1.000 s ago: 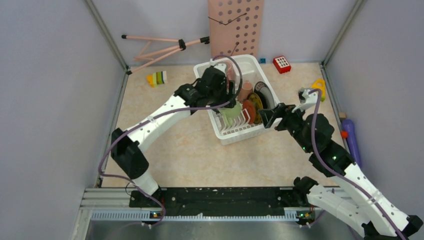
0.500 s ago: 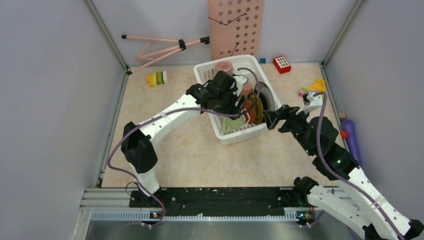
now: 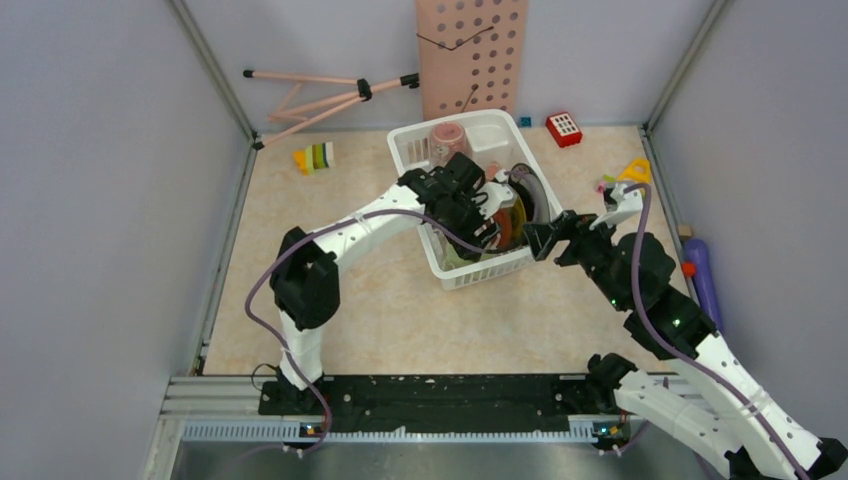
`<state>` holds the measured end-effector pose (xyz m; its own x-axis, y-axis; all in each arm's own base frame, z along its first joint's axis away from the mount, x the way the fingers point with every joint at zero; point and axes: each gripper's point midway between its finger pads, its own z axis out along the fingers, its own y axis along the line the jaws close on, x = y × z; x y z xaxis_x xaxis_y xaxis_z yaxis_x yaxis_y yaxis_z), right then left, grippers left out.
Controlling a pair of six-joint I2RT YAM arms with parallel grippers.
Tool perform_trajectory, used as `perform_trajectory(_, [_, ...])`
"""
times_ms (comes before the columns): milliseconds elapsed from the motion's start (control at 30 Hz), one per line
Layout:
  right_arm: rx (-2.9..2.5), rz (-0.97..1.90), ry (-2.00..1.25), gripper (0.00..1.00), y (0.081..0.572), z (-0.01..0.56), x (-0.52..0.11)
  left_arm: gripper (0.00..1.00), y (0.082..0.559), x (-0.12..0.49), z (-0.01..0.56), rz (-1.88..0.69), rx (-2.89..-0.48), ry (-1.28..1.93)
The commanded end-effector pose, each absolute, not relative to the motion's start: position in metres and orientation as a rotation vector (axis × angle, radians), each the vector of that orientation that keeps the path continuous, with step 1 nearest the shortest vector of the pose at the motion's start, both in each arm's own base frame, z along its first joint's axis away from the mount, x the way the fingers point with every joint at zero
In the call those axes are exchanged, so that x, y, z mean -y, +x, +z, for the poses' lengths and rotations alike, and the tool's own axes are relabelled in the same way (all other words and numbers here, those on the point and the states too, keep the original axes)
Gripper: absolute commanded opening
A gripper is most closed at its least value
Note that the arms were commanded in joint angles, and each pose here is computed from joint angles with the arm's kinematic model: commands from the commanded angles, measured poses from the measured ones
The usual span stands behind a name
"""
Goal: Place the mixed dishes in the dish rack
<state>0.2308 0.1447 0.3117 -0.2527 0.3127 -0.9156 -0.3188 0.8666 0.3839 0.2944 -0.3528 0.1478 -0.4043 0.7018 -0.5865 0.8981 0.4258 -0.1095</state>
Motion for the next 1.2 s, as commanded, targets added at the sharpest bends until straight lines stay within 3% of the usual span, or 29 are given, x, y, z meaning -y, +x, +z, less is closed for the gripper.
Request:
perform_trajectory(0, [-1.694,0.613,-0.001,0.79,0.230,0.321,-0.144,0.00,0.285,0.360,0.144,-0.635,-2.210,1.529])
perform_trajectory(167, [-1.696,0.618,-0.002,0.78,0.229,0.320,-0.144,0.03,0.295,0.358,0.132,-0.566,-2.256,1.503])
perform_trajectory(333, [-1.694,0.620,-0.001,0.78,0.228,0.321,-0.144,0.32,0.301,0.360,0.139,-0.550,-2.252,1.439])
perform_trajectory(400, [-1.694,0.620,0.000,0.78,0.228,0.321,-0.143,0.38,0.303,0.361,0.145,-0.553,-2.243,1.418])
perform_trajectory(467, [-1.693,0.619,0.000,0.78,0.228,0.321,-0.143,0.30,0.302,0.363,0.151,-0.571,-2.224,1.404])
perform_trajectory(567, [-1.694,0.620,0.000,0.78,0.227,0.321,-0.143,0.02,0.305,0.366,0.156,-0.583,-2.215,1.370])
perform_trajectory(767, [-1.695,0.616,-0.001,0.78,0.226,0.321,-0.142,0.00,0.304,0.384,0.156,-0.687,-2.202,1.351])
perform_trajectory(933, [-1.696,0.611,-0.004,0.78,0.226,0.321,-0.141,0.29,0.308,0.393,0.152,-0.716,-2.227,1.310])
perform_trajectory(1100, [-1.696,0.608,-0.003,0.78,0.226,0.321,-0.140,0.37,0.309,0.400,0.155,-0.753,-2.216,1.274])
perform_trajectory(1167, [-1.697,0.610,-0.006,0.78,0.226,0.321,-0.141,0.48,0.307,0.403,0.155,-0.782,-2.212,1.275])
